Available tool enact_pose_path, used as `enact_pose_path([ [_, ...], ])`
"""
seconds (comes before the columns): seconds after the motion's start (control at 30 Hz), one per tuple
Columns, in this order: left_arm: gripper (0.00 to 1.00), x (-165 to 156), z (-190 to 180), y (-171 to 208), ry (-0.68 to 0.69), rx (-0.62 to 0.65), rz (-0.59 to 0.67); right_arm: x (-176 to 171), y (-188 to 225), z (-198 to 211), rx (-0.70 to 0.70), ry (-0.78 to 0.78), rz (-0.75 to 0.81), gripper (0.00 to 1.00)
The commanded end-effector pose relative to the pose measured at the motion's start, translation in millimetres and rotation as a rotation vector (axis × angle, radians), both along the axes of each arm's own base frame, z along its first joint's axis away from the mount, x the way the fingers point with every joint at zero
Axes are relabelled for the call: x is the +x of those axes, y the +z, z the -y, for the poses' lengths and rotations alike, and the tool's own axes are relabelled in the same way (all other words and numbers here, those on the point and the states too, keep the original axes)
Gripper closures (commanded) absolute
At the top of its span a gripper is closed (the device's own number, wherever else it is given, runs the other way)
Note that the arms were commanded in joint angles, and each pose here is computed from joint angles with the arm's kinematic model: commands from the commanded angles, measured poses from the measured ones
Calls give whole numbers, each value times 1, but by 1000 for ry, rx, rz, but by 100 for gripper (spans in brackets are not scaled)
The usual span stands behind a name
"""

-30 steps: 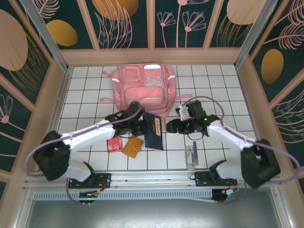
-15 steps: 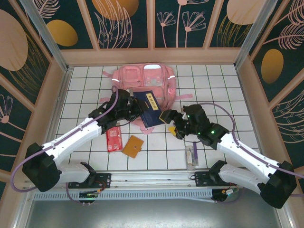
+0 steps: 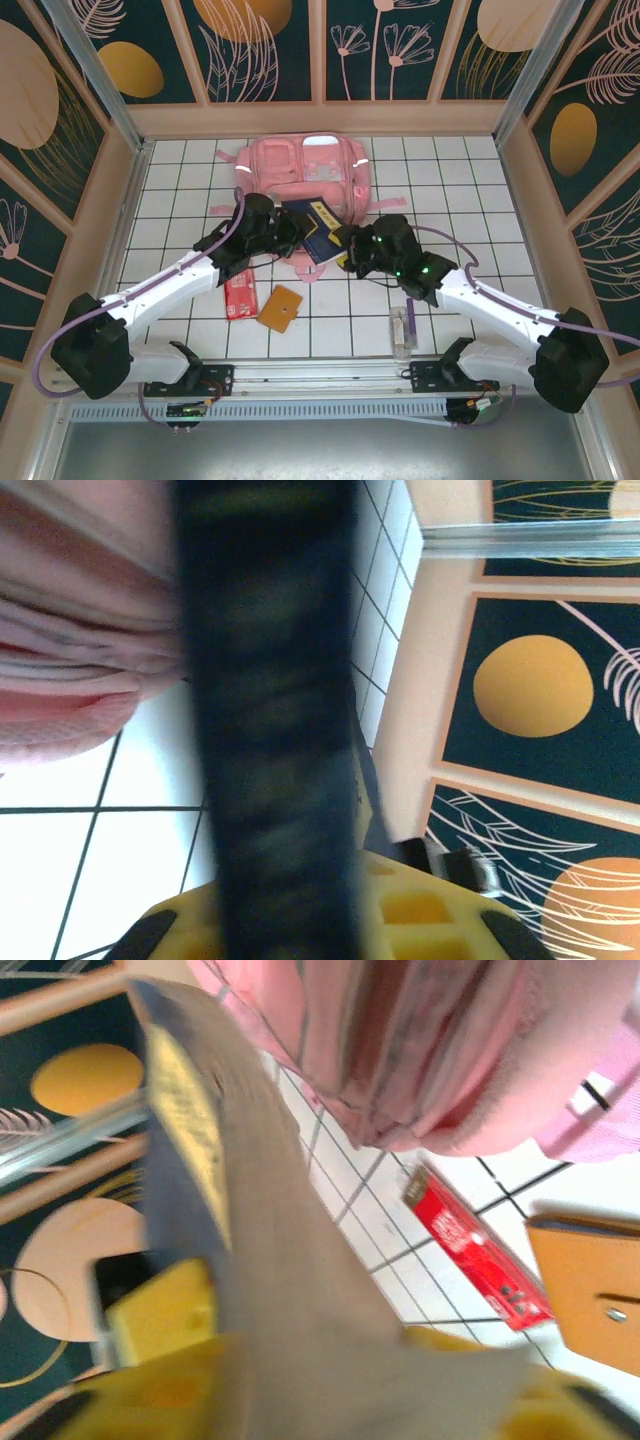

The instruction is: Pack the student bag

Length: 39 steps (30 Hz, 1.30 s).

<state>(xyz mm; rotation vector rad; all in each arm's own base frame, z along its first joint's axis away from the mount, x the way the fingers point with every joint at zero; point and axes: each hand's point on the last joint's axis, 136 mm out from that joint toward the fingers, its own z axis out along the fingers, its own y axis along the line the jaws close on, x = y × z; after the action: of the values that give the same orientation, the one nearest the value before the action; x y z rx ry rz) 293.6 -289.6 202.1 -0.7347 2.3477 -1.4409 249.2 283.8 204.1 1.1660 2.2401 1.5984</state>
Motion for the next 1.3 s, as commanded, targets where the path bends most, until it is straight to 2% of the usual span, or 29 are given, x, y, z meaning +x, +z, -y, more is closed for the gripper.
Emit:
enact_pose_path([
  [0.0, 69, 3, -5, 3, -32, -90, -14, 28, 38, 24, 52, -163, 117, 100],
  [0.07, 56, 15, -19, 0, -47, -23, 64, 36, 46, 40, 6, -181, 162, 100],
  [0.13, 44, 29, -22, 15, -146, 128, 291, 44, 50, 59, -71, -197, 196, 100],
  [0.2, 41, 41, -24, 22, -286, 372, 497, 53, 55, 85, -145, -229, 231, 100],
  [0.27, 40, 48, -32, 10, -417, 594, 620, 60, 64, 116, -221, -276, 279, 100],
  [0.37, 39, 47, -29, -13, -623, 747, 754, 67, 76, 158, -335, -339, 328, 100],
  [0.53, 38, 48, -27, -56, -855, 898, 841, 75, 88, 191, -413, -320, 366, 100],
  [0.67, 34, 45, -23, -91, -1006, 924, 855, 78, 86, 189, -397, -251, 368, 100],
  [0.73, 34, 52, -26, -104, -1030, 967, 841, 79, 82, 183, -381, -209, 365, 100],
  [0.8, 36, 65, -29, -115, -1020, 1026, 818, 79, 78, 175, -364, -164, 358, 100],
  [0.87, 41, 64, -20, -117, -1075, 995, 825, 77, 72, 166, -346, -106, 350, 100],
  [0.9, 50, 64, -17, -116, -1097, 985, 834, 76, 67, 162, -342, -73, 342, 100],
  [0.93, 65, 65, -14, -115, -1108, 979, 844, 74, 62, 159, -342, -38, 334, 100],
  [0.97, 83, 68, -12, -111, -1104, 986, 860, 71, 55, 155, -349, 4, 321, 100],
  [1.0, 96, 72, -12, -105, -1092, 996, 868, 68, 48, 152, -362, 43, 310, 100],
  [1.03, 100, 76, -11, -93, -1071, 1005, 889, 63, 39, 149, -377, 88, 290, 100],
  [1.1, 100, 86, -6, -57, -969, 1005, 947, 53, 27, 143, -387, 173, 269, 100],
  [1.27, 100, 93, -7, 75, -592, 962, 1246, 31, 21, 147, -463, 261, 303, 100],
])
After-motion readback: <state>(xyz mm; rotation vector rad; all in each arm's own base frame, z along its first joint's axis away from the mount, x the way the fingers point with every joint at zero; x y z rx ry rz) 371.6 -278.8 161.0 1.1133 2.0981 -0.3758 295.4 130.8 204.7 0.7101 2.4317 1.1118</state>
